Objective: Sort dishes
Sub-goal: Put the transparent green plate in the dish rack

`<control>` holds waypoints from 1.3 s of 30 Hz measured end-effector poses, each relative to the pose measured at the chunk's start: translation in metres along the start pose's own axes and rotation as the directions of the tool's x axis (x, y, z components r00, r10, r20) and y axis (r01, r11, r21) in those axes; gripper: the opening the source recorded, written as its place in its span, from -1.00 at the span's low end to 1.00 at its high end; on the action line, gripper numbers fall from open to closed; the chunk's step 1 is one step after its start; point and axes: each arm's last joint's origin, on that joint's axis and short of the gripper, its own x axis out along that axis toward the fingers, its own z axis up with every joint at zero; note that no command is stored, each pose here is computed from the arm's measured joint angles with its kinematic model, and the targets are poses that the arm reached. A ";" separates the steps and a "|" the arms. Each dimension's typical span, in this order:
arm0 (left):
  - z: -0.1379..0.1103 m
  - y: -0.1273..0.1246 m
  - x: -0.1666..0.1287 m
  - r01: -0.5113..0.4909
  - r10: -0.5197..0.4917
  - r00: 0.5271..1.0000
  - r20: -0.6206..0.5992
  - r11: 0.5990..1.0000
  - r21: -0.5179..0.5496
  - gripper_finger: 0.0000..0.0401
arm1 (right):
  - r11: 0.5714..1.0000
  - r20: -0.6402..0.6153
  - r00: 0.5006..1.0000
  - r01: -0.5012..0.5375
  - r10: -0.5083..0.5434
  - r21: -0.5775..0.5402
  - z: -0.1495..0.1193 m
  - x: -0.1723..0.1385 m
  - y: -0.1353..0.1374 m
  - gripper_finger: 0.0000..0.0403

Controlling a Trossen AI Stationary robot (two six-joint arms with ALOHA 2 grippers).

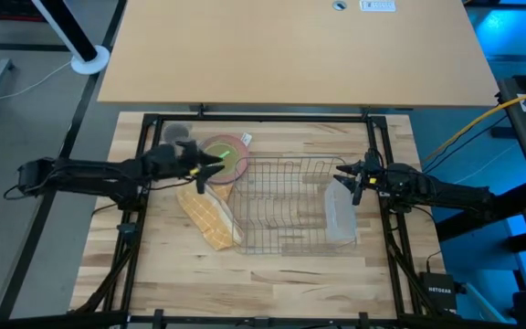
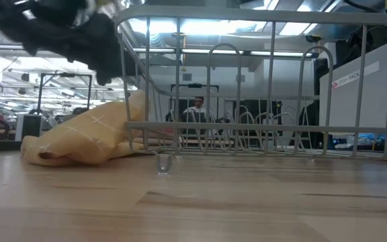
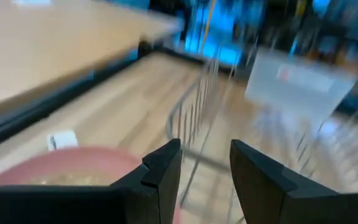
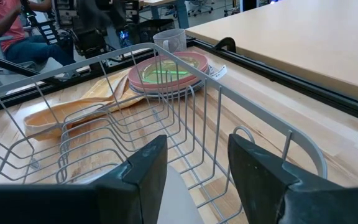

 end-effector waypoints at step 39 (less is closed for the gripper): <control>-0.036 0.008 0.080 -0.204 0.268 0.815 -0.513 0.962 0.179 -0.36 | 1.000 0.000 1.000 0.000 0.000 0.000 0.000 0.000 0.000 -0.13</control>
